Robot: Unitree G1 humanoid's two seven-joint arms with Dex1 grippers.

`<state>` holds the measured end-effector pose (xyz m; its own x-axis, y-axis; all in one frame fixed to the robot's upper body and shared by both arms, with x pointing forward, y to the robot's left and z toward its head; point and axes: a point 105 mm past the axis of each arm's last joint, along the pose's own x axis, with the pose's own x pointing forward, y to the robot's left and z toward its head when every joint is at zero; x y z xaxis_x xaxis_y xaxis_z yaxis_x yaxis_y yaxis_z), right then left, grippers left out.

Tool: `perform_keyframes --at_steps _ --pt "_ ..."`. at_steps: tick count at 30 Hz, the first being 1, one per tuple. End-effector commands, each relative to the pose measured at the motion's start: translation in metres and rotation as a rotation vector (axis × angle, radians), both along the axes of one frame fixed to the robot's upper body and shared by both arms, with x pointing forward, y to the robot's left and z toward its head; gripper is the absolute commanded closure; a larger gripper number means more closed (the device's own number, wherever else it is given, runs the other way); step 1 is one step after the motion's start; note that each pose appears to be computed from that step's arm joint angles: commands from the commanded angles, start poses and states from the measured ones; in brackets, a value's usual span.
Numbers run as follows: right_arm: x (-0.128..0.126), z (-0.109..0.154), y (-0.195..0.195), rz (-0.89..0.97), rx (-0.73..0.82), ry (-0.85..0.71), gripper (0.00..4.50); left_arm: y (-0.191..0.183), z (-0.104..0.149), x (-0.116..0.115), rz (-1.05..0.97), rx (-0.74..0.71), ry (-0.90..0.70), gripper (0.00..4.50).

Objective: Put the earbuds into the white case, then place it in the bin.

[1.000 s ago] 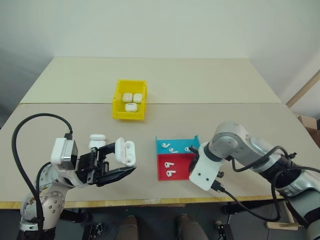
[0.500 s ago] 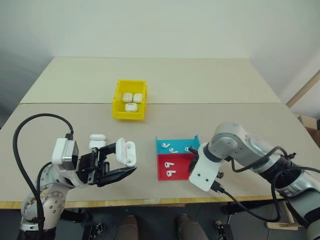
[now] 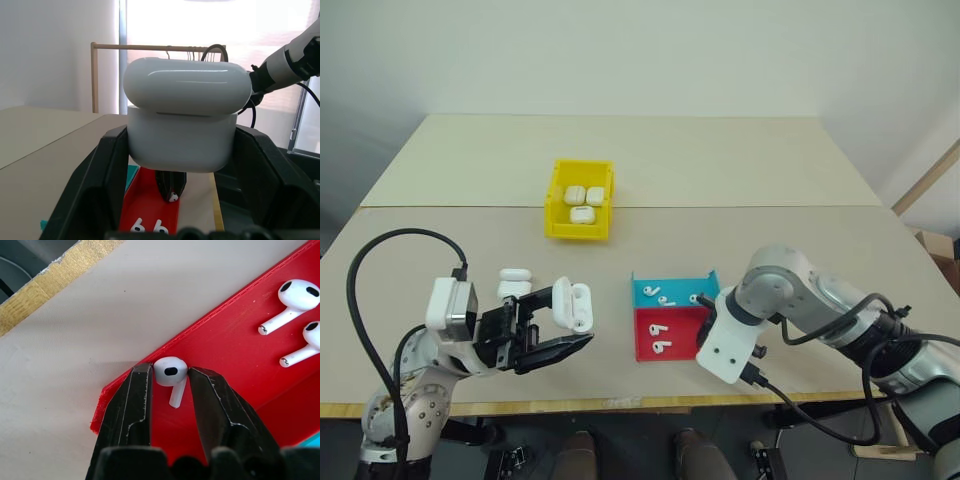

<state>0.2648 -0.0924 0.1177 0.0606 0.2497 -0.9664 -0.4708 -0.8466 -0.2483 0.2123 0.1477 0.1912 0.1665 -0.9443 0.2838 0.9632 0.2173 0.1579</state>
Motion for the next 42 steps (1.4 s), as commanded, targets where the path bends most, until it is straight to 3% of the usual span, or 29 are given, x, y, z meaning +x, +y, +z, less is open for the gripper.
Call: perform_keyframes --at_steps 1,2,5,13,17,23,28,34,42 --pt "-0.003 0.006 -0.002 0.025 -0.039 0.008 3.0 -0.003 0.006 -0.004 -0.007 -0.003 -0.043 1.7" --pt "-0.003 0.006 -0.002 0.022 -0.04 0.007 3.0 -0.003 0.006 -0.004 -0.006 -0.001 -0.043 1.7" --pt "-0.003 0.006 -0.002 0.031 -0.039 0.006 3.81 -0.002 0.006 -0.005 -0.01 -0.002 -0.04 1.7" --pt "-0.004 0.008 -0.002 0.038 -0.026 -0.007 3.81 -0.002 0.007 -0.005 -0.012 -0.006 -0.037 1.7" --pt "-0.003 0.023 -0.001 -0.021 0.049 -0.01 3.81 -0.003 0.008 -0.005 -0.015 -0.014 -0.043 1.7" --pt "-0.005 0.069 -0.009 -0.25 0.329 0.045 3.81 -0.005 0.011 -0.007 -0.059 -0.04 -0.035 1.7" --pt "-0.01 0.114 -0.012 -0.44 0.733 0.145 3.81 -0.013 0.013 -0.01 -0.115 -0.083 -0.027 1.7" --pt "-0.019 0.164 -0.006 -0.45 1.213 0.173 3.81 -0.02 0.016 0.0 -0.163 -0.119 -0.037 1.7" --pt "-0.03 0.185 -0.002 -0.425 1.496 0.305 3.81 -0.037 0.014 0.011 -0.226 -0.128 -0.05 1.7"
